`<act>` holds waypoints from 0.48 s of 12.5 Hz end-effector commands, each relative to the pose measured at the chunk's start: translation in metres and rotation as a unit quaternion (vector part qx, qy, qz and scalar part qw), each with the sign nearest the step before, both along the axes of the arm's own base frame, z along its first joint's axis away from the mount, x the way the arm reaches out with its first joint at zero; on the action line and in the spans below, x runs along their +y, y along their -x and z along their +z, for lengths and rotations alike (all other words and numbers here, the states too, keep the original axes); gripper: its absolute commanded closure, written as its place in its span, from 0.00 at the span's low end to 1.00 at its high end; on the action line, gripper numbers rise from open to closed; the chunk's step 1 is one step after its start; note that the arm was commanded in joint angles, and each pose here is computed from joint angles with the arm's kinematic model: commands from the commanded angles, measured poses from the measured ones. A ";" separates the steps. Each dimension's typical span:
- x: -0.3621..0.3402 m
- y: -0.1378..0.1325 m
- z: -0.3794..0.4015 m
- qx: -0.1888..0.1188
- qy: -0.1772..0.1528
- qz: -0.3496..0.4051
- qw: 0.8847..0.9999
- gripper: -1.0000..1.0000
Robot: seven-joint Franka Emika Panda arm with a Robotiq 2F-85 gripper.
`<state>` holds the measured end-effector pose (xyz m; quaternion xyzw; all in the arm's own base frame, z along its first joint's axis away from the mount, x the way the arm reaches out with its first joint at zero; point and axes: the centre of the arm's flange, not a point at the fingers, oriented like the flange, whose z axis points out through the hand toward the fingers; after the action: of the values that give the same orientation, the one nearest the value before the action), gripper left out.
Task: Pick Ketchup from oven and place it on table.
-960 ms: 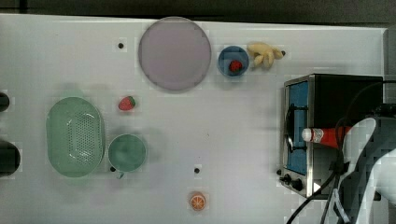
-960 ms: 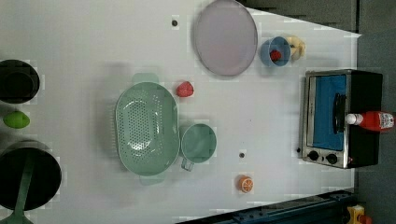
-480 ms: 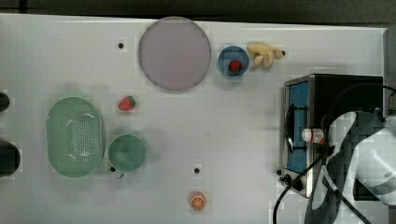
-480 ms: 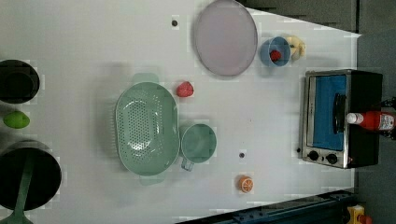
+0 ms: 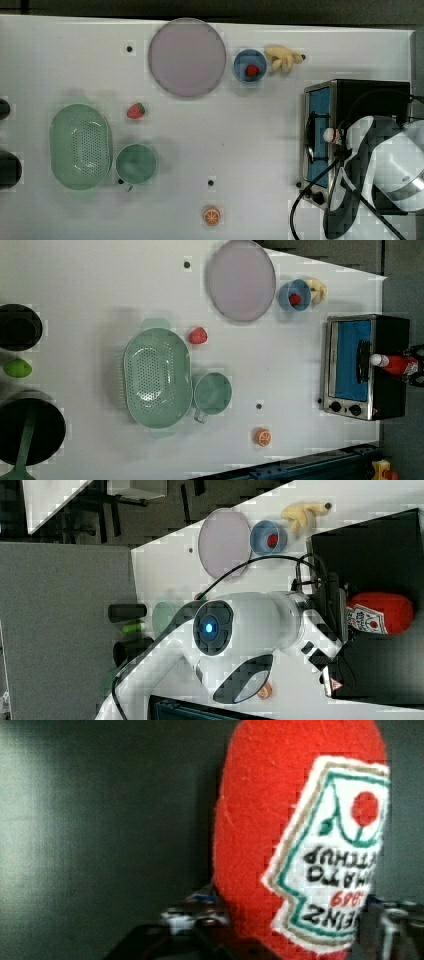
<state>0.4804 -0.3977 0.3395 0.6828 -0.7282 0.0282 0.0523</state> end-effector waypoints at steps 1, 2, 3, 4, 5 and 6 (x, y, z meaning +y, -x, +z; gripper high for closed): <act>-0.004 -0.010 0.056 -0.040 0.014 0.014 0.999 0.40; 0.010 -0.021 0.073 -0.043 0.007 0.028 0.999 0.40; 0.041 -0.039 0.101 -0.039 -0.007 0.060 0.997 0.40; 0.061 -0.050 0.117 -0.038 -0.015 0.080 0.996 0.40; 0.092 -0.063 0.137 -0.036 -0.025 0.110 0.993 0.40; 0.122 -0.072 0.149 -0.035 -0.037 0.136 0.989 0.40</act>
<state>0.5132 -0.3473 0.4337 0.7242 -0.6890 0.0051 0.0282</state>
